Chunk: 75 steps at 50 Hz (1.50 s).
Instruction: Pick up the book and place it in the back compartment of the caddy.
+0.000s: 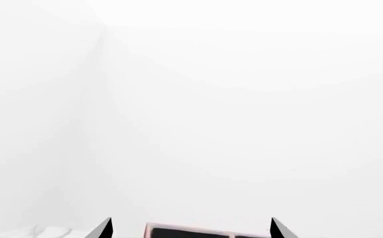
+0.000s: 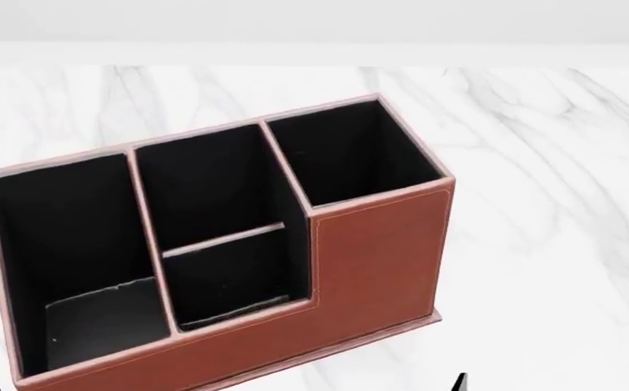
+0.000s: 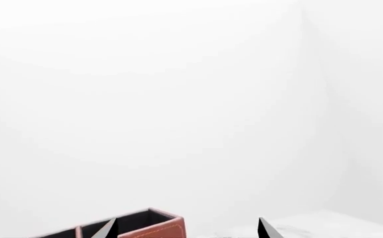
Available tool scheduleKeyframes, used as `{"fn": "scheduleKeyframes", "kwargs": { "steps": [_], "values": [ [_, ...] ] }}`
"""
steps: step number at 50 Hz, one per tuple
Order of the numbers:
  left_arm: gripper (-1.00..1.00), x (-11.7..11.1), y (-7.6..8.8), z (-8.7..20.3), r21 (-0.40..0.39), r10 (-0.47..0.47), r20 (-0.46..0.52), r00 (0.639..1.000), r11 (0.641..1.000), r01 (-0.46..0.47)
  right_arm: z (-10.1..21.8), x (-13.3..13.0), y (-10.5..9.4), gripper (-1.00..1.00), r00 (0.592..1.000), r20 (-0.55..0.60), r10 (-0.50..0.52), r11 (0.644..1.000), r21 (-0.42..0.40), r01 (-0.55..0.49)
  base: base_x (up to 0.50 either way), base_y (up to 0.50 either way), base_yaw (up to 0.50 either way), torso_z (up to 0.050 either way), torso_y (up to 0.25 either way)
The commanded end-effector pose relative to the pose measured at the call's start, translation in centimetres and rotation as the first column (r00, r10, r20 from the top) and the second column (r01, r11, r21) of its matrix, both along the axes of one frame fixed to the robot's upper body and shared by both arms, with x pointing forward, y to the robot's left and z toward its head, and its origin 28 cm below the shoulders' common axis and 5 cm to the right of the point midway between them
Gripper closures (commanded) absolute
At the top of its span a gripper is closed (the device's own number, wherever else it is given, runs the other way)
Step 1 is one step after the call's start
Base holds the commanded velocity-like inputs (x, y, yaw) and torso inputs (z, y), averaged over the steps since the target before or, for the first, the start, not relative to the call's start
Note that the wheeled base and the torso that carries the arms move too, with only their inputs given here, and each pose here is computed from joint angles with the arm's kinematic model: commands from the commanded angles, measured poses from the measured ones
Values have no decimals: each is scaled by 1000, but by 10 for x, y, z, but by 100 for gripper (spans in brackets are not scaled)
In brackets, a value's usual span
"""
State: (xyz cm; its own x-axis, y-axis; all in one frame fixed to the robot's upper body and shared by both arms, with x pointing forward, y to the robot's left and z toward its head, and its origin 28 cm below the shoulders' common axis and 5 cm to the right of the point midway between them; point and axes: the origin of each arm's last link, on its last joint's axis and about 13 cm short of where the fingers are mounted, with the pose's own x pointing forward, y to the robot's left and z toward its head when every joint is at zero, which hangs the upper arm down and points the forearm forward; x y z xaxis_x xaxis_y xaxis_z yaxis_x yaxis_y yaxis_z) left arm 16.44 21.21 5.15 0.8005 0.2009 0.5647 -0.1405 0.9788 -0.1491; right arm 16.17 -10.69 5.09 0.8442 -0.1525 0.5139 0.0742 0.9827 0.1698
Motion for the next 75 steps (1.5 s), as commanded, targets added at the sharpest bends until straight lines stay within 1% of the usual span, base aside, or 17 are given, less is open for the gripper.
{"fn": "scheduleKeyframes", "kwargs": {
  "steps": [1,20,23,30,36,39,44,50,56,58,62,63,65,69,71,73,75],
  "values": [
    [-100,0,0,0,1,-2,-3,1000,1000,2,0,1,0,-100,1000,-4,8,1000,12,-8,0,0,0,0,0],
    [-100,0,1,1,-2,-1,-7,1000,1000,1,-1,2,-1,-100,1000,-6,13,1000,15,-13,0,0,0,0,0],
    [-100,4,3,1,27,-33,-49,998,999,35,0,1,-1,-100,1000,-3,19,1000,14,-18,0,0,0,0,0],
    [-100,20,14,0,32,14,-95,995,999,-11,0,-1,0,-100,1000,8,29,1000,8,-29,0,0,0,0,0],
    [-100,35,23,5,58,-51,-170,984,996,62,-1,-2,1,-100,999,20,37,999,-1,-37,0,0,0,0,0],
    [-100,43,26,8,70,-181,-243,953,976,204,-1,-2,1,-100,999,20,39,999,-2,-39,0,0,0,0,0],
    [-100,54,32,12,75,-202,-277,940,970,230,-1,-2,2,-100,999,22,42,999,-3,-42,0,0,0,0,0],
    [-100,67,37,15,99,-259,-354,898,945,312,-3,-1,3,-100,999,17,48,999,-9,-48,0,0,0,0,0],
    [-100,81,41,19,83,-341,-402,850,910,405,-3,-1,3,-100,999,17,52,999,-10,-52,0,0,0,0,0],
    [-100,87,43,20,67,-392,-432,812,884,462,-3,-1,3,-100,998,16,54,998,-11,-54,0,0,0,0,0],
    [-100,94,45,20,71,-430,-458,778,855,515,-3,-1,3,-100,998,16,55,998,-12,-55,0,0,0,0,0],
    [-100,96,46,20,55,-466,-461,755,835,548,-3,-1,3,-100,998,16,56,998,-11,-56,0,0,0,0,0],
    [-100,101,46,20,77,-443,-476,760,840,538,-3,-1,4,-100,998,16,56,998,-11,-56,0,0,0,0,0],
    [-100,111,47,22,79,-474,-504,722,807,586,-2,0,3,-100,998,17,58,998,-10,-57,0,0,0,0,0],
    [-100,113,46,22,86,-498,-524,691,776,625,-2,0,3,-100,998,17,60,998,-9,-59,0,0,0,0,0],
    [-100,116,45,22,95,-498,-537,681,766,636,-2,0,3,-100,998,16,60,998,-10,-59,0,0,0,0,0],
    [-100,118,43,22,93,-530,-560,637,724,684,-3,0,3,-100,998,16,61,998,-9,-61,0,0,0,0,0]
  ]
}}
